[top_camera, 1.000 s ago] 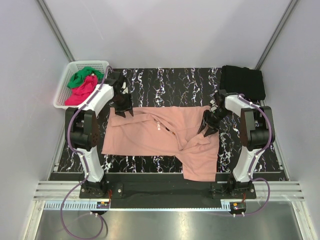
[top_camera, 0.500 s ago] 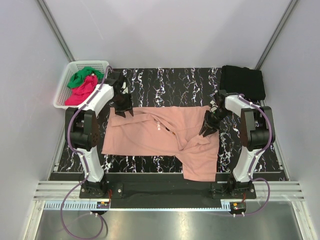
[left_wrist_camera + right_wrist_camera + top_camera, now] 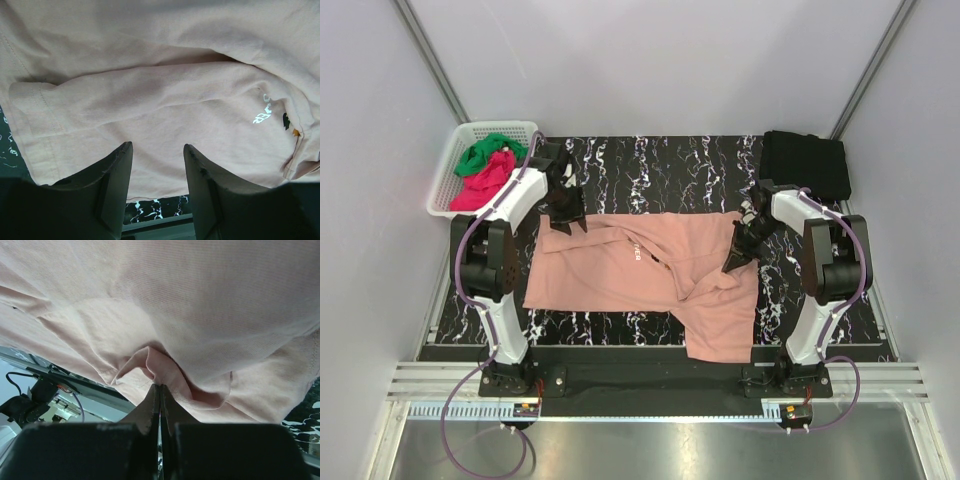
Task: Fold and stack the t-shirts
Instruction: Fold the tshirt
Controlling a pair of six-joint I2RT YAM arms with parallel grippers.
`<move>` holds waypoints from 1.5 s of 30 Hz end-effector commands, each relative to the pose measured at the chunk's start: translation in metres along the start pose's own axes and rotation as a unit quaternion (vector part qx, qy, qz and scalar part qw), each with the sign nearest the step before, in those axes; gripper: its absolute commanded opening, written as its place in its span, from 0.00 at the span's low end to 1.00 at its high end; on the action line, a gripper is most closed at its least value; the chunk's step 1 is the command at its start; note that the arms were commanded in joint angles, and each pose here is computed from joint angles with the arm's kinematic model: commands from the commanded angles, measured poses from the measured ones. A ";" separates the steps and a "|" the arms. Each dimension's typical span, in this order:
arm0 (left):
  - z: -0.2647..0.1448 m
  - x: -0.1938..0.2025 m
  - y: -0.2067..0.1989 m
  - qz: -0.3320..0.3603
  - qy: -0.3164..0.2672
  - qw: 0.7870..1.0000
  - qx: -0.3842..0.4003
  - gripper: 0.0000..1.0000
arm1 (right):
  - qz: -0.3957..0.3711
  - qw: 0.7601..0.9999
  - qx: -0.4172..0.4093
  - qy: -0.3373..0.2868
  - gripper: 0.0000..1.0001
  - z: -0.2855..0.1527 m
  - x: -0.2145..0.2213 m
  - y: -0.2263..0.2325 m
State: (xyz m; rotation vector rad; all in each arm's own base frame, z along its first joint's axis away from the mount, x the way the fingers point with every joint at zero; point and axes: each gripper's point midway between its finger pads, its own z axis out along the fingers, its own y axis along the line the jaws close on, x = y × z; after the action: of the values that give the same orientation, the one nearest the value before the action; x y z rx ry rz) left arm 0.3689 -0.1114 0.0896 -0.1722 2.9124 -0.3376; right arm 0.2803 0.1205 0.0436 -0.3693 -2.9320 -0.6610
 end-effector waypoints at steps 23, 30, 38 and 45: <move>-0.032 -0.027 -0.020 0.009 -0.061 0.998 0.035 0.50 | 0.032 0.998 0.051 0.015 0.00 -0.039 0.063 0.006; -0.041 -0.028 -0.022 0.011 -0.072 0.997 0.037 0.50 | 0.057 0.995 0.072 0.034 0.09 -0.045 0.086 0.002; -0.049 -0.030 -0.024 0.009 -0.082 0.996 0.041 0.51 | 0.082 0.991 0.104 0.028 0.18 -0.062 0.103 -0.006; -0.050 -0.029 -0.025 0.005 -0.081 0.996 0.042 0.51 | 0.051 0.994 0.078 -0.055 0.17 -0.080 0.067 0.014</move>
State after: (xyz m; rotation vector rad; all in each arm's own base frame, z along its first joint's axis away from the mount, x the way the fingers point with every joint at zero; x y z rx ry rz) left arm 0.3784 -0.1147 0.1180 -0.1766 2.8295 -0.3688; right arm 0.1949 0.1090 0.1182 -0.5323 -2.8878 -0.3553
